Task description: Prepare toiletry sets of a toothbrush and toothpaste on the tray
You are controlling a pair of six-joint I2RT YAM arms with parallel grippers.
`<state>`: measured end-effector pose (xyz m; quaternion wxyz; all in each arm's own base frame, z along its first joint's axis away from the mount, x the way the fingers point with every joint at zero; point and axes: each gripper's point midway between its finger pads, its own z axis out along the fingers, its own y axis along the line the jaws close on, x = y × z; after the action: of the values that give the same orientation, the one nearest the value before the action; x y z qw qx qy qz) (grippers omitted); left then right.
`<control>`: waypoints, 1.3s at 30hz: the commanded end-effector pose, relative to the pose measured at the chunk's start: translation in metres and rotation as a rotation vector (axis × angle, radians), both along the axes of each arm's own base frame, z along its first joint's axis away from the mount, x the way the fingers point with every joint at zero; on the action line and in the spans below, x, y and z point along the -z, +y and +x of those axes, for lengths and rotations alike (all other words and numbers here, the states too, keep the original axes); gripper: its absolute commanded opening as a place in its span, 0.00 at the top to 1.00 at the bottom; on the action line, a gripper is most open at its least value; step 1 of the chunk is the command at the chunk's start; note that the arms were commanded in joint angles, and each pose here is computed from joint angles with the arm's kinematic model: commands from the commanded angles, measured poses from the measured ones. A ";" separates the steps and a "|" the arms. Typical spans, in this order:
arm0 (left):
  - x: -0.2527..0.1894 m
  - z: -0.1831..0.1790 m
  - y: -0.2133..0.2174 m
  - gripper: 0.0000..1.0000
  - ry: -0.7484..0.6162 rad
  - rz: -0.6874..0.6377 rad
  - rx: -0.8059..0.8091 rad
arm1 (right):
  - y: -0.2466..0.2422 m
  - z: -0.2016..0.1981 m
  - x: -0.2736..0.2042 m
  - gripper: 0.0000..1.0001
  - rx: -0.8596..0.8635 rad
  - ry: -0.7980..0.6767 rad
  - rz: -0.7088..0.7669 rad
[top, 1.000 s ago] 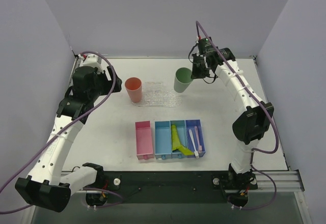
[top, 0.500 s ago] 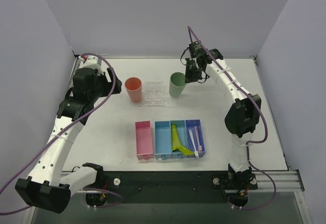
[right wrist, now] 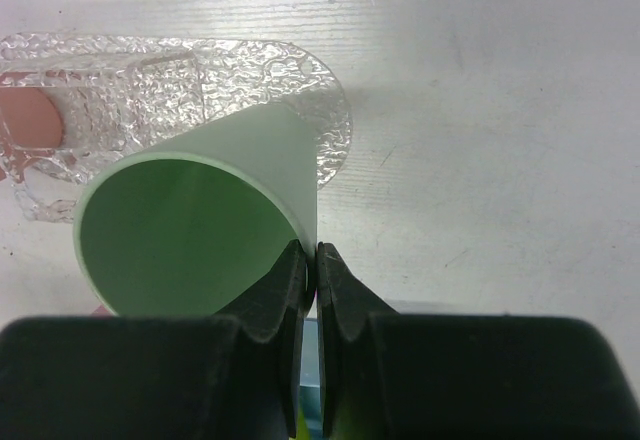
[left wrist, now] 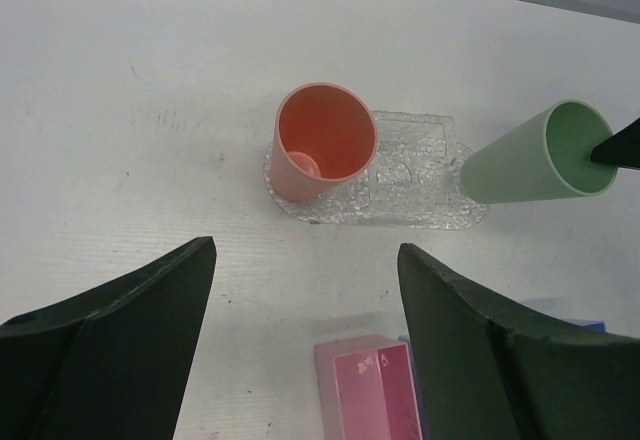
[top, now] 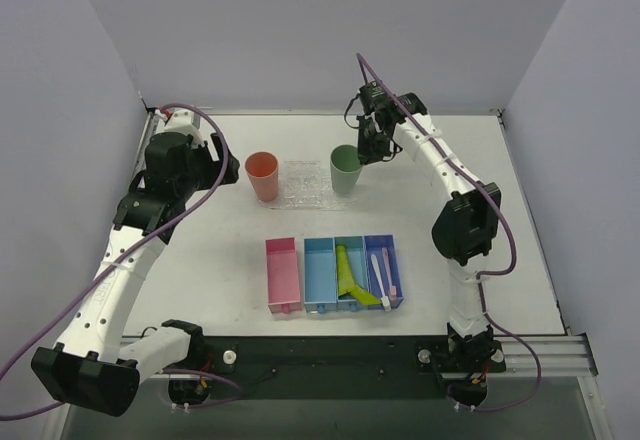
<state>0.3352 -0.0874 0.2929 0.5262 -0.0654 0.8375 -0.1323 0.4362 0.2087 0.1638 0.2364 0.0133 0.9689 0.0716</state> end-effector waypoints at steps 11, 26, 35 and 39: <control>-0.012 0.009 0.008 0.16 -0.039 0.013 -0.031 | 0.002 0.003 0.009 1.00 0.013 0.041 -0.048; -0.008 0.014 0.011 0.16 -0.031 0.015 -0.043 | 0.001 0.004 0.023 1.00 0.010 0.070 -0.070; -0.007 0.015 0.010 0.16 -0.027 0.015 -0.043 | 0.000 0.002 0.029 1.00 0.003 0.081 -0.112; -0.008 0.015 0.011 0.16 -0.030 0.015 -0.045 | -0.001 0.002 0.029 1.00 0.004 0.082 -0.114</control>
<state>0.3427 -0.0793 0.2827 0.5173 -0.0762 0.8446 -0.1149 0.4402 0.2122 0.1286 0.1964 0.0066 0.9799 0.0328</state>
